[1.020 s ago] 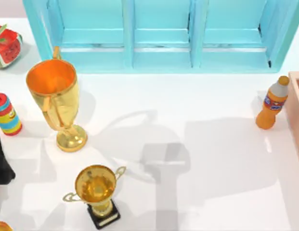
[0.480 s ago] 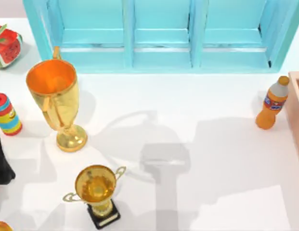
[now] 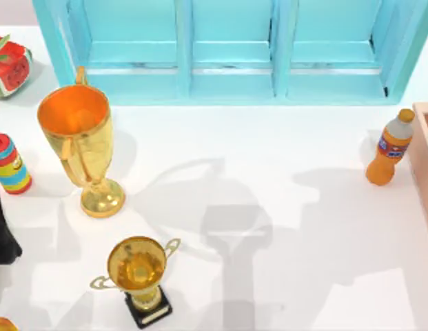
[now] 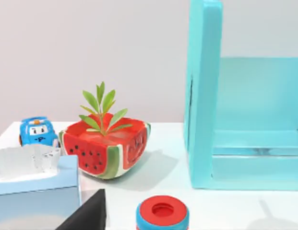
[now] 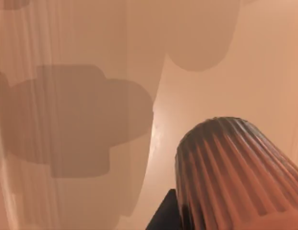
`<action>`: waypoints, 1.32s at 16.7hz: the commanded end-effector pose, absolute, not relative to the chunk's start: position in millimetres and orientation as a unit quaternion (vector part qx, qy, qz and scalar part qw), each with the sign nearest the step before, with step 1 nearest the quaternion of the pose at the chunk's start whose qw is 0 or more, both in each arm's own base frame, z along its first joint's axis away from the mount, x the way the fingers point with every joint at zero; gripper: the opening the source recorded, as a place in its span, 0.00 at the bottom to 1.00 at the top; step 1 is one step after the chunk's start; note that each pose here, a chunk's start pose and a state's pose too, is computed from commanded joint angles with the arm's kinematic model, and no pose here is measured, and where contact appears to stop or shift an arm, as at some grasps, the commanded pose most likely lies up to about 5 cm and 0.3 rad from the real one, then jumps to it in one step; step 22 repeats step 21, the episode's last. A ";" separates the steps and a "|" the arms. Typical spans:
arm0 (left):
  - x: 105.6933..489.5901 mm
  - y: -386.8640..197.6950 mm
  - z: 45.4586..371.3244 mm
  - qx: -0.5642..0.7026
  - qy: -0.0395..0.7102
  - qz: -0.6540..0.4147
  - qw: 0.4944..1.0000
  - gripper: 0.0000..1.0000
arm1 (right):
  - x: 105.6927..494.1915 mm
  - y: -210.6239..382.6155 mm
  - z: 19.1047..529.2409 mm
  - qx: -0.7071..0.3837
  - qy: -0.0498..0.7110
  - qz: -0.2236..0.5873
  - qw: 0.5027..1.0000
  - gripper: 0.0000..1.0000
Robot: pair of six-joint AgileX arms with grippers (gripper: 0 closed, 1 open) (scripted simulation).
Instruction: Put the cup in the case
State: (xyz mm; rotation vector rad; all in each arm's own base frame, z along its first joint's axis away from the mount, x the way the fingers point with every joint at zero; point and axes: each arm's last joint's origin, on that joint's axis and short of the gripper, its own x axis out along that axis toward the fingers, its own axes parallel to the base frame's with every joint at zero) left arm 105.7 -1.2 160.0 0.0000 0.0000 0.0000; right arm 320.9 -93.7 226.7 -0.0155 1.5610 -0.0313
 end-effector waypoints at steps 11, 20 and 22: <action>105.7 -1.2 160.0 0.000 0.000 0.000 1.000 1.00 | 320.9 -93.7 226.7 -0.007 0.704 -0.014 0.710 0.68; 105.7 -1.2 160.0 0.000 0.000 0.000 1.000 1.00 | 320.9 -93.7 226.7 -0.007 0.704 -0.014 0.710 1.00; 105.7 -1.2 160.0 0.000 0.000 0.000 1.000 1.00 | 320.9 -93.7 226.7 -0.007 0.704 -0.014 0.710 1.00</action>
